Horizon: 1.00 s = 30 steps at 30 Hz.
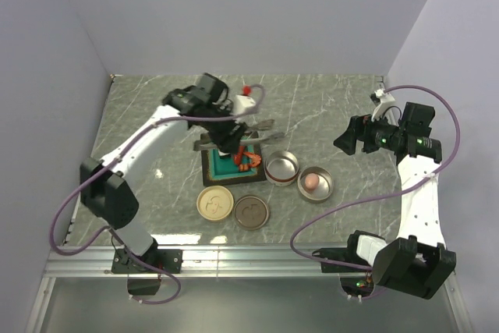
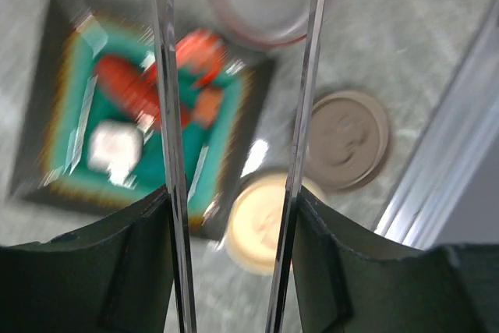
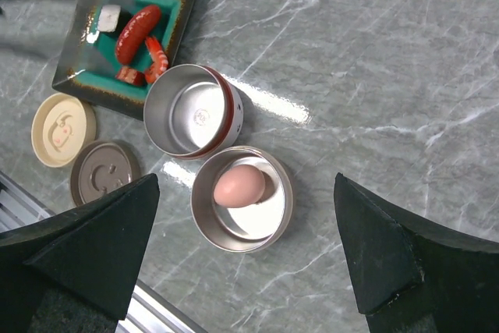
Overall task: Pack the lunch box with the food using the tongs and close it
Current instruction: Place the food into the lunch box, then pick up the food using the clamp
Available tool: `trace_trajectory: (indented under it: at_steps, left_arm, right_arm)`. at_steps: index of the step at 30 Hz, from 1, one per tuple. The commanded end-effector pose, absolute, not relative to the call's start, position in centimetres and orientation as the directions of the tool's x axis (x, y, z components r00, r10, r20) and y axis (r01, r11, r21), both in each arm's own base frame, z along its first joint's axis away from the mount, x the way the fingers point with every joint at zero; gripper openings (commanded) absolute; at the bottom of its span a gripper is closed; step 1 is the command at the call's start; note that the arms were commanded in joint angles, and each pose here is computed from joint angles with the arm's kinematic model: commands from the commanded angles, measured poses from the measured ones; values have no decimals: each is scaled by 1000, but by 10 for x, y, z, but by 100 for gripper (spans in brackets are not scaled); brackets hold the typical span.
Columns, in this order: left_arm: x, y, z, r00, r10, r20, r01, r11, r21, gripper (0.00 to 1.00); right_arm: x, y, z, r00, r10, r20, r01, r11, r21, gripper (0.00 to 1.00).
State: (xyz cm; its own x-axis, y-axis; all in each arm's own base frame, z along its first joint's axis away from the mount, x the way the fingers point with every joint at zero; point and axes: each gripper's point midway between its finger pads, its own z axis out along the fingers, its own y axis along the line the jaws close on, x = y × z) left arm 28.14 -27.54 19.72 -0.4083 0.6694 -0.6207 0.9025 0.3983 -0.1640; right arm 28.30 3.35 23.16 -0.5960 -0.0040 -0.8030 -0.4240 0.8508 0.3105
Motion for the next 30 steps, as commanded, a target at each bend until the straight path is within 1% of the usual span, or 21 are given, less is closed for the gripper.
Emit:
trace_trajectory:
  at_steps: [1,2,3,5,6,11,16,21,30]
  left_arm:
    - [277,-230,200,-417,685,-597,898,413,-154,58]
    - [284,-214,197,-438,680,-588,884,444,-146,59]
    - [286,-203,193,-427,695,-578,889,439,-128,59]
    - [292,-177,190,-456,692,-559,871,476,-122,59]
    - [294,-168,186,-446,707,-550,877,469,-107,60]
    - [309,-126,170,-482,716,-505,852,517,-80,60]
    - [311,-112,151,-494,735,-465,849,523,-76,60]
    - [317,-97,128,-461,790,-404,866,499,-13,60]
    - [329,-93,109,-442,818,-368,880,475,1,60]
  right_arm:
    - [289,32,249,-551,-25,-834,-458,844,277,100]
    - [289,32,248,-555,-23,-832,-456,845,280,100]
    - [290,32,247,-556,-25,-831,-460,842,282,100]
    - [291,32,247,-557,-26,-830,-462,840,284,100]
    - [292,32,246,-562,-27,-827,-461,840,286,100]
    - [292,31,239,-589,-31,-808,-461,834,304,100]
    - [291,30,235,-596,-38,-802,-457,837,300,100]
    - [291,30,233,-606,-38,-795,-457,835,308,100]
    - [293,29,230,-610,-40,-792,-455,836,308,100]
